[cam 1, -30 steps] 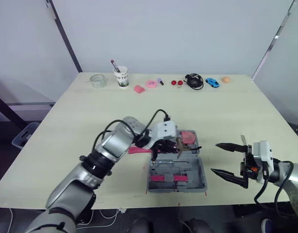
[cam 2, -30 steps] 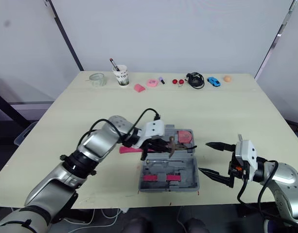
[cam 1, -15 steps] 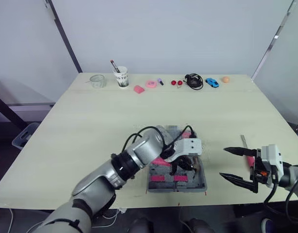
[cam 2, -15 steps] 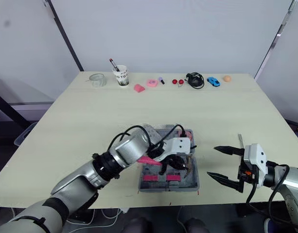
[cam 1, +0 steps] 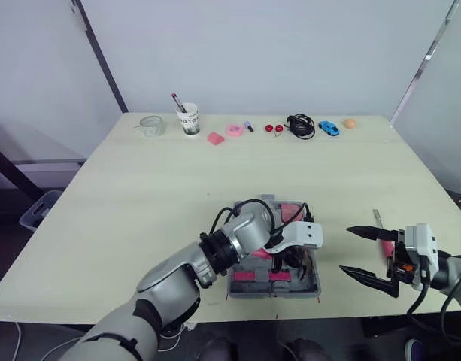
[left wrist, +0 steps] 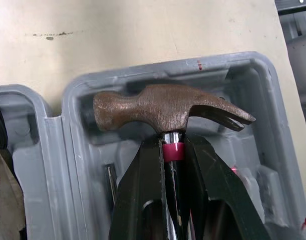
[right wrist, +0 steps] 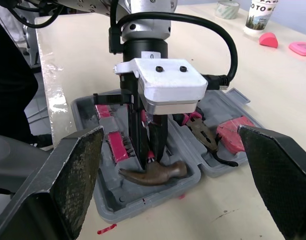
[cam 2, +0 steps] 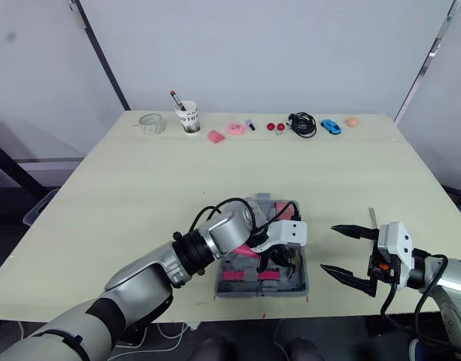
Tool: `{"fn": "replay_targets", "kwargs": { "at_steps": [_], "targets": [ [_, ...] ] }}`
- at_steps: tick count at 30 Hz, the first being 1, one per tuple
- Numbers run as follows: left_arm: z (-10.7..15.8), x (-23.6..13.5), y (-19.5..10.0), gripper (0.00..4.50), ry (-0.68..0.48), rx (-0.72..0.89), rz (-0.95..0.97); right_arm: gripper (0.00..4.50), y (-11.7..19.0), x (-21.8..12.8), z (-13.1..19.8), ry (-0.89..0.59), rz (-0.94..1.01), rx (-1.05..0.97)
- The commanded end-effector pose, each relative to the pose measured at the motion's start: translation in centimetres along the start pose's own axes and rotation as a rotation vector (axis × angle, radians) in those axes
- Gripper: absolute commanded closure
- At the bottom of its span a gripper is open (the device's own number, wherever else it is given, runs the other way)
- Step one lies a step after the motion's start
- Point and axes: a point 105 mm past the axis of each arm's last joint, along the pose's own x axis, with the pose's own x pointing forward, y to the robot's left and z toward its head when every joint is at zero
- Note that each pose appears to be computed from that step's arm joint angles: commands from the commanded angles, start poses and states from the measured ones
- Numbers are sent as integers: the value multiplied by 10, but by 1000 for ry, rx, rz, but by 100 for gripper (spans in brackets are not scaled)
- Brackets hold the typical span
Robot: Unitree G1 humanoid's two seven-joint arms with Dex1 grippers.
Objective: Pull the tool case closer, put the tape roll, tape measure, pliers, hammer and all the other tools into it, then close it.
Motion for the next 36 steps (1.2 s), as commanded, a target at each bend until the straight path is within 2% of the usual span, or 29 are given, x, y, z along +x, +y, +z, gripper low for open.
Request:
{"fn": "replay_targets", "kwargs": {
  "at_steps": [1, 4, 6, 7, 10, 19, 26, 29, 34, 36],
  "targets": [
    [1, 6, 0, 443, 15, 14, 1, 0, 1, -1, 7, -20, -14, -44],
    [-3, 7, 0, 443, 33, 24, 4, 0, 3, 0, 6, -23, -18, -43],
    [-4, 7, 0, 339, 35, 25, 3, 0, 4, 1, 6, -24, -17, -41],
    [-4, 7, 0, 307, 35, 25, 3, 0, 4, 1, 6, -26, -17, -40],
    [-6, 7, 1, 169, 39, 27, 8, 0, 5, 2, 6, -26, -15, -40],
    [-2, 0, 6, 169, 30, 60, 32, 0, 3, 4, 7, -27, -8, -44],
    [1, -26, 6, 169, -30, 128, 29, 0, 3, 4, 7, -27, -5, -42],
    [5, -43, 2, 169, -116, 169, 17, 0, 3, 4, 7, -26, -3, -41],
    [11, -66, 11, 169, -291, 101, 59, 0, 3, 4, 6, -27, -3, -40],
    [6, -81, 17, 169, -418, 73, 110, 0, 4, 4, 5, -32, -10, -35]
  ]
}}
